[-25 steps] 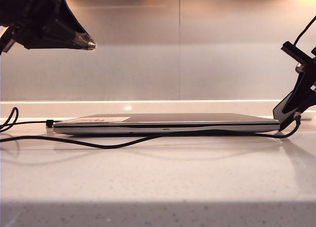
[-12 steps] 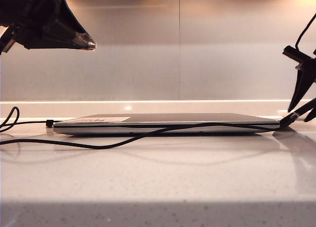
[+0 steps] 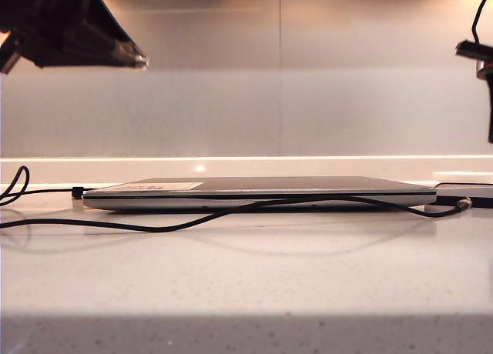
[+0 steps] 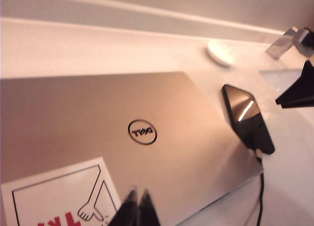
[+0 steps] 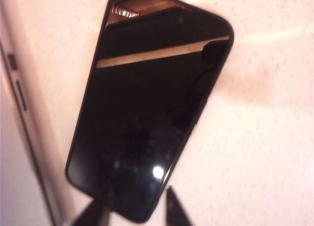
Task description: Pick up the charging cable and the phone, plug the charging cable into the charging port on the phone, and finally place them back on the table.
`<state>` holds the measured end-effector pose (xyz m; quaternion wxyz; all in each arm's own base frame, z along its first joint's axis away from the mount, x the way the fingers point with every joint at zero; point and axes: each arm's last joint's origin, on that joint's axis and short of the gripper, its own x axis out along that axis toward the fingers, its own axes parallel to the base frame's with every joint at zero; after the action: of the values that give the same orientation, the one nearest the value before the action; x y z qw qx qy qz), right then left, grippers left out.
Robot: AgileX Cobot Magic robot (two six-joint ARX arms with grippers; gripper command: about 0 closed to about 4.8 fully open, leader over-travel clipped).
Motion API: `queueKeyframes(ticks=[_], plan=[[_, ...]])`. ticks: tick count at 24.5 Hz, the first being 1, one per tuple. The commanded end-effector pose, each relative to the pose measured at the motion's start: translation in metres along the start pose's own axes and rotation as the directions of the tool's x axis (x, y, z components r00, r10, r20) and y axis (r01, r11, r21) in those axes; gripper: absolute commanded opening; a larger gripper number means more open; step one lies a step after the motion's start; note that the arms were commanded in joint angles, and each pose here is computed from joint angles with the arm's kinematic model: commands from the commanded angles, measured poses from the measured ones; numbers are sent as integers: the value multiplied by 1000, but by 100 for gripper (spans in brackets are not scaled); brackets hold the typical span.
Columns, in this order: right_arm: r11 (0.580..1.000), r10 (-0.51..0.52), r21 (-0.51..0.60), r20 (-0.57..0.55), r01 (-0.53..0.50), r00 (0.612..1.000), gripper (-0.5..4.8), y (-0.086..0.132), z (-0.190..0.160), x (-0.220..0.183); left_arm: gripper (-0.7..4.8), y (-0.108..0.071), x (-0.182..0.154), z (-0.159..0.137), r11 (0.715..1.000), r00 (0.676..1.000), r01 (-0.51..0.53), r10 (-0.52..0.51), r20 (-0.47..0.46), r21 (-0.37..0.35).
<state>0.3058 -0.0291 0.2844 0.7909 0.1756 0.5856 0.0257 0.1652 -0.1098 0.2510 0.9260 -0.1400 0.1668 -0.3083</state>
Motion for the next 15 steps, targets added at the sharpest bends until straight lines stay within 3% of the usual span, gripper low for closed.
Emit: queueKeyframes(ticks=[1, 6, 9, 13, 15], plan=[[1000, 1, -21, 38, 0, 999, 39, 5, -8, -20, -6, -3, -7, 6, 1000, 999, 17, -17, 36, 13], [995, -57, -68, 177, 70, 983, 25, 16, -27, -54, -6, -6, -25, 7, 999, 999, 14, -16, 32, 37], [992, -33, -106, 299, 68, 954, -1, 20, -40, -68, -6, -7, -36, 6, 997, 1000, 8, -9, 15, 74], [988, 17, -146, 461, 56, 887, -1, 18, -67, -77, -6, -8, -48, 4, 996, 1000, 5, -6, 6, 88], [983, 58, -178, 577, 56, 814, -1, 14, -94, -80, -6, -8, -55, 2, 992, 1000, 3, -3, -1, 123]])
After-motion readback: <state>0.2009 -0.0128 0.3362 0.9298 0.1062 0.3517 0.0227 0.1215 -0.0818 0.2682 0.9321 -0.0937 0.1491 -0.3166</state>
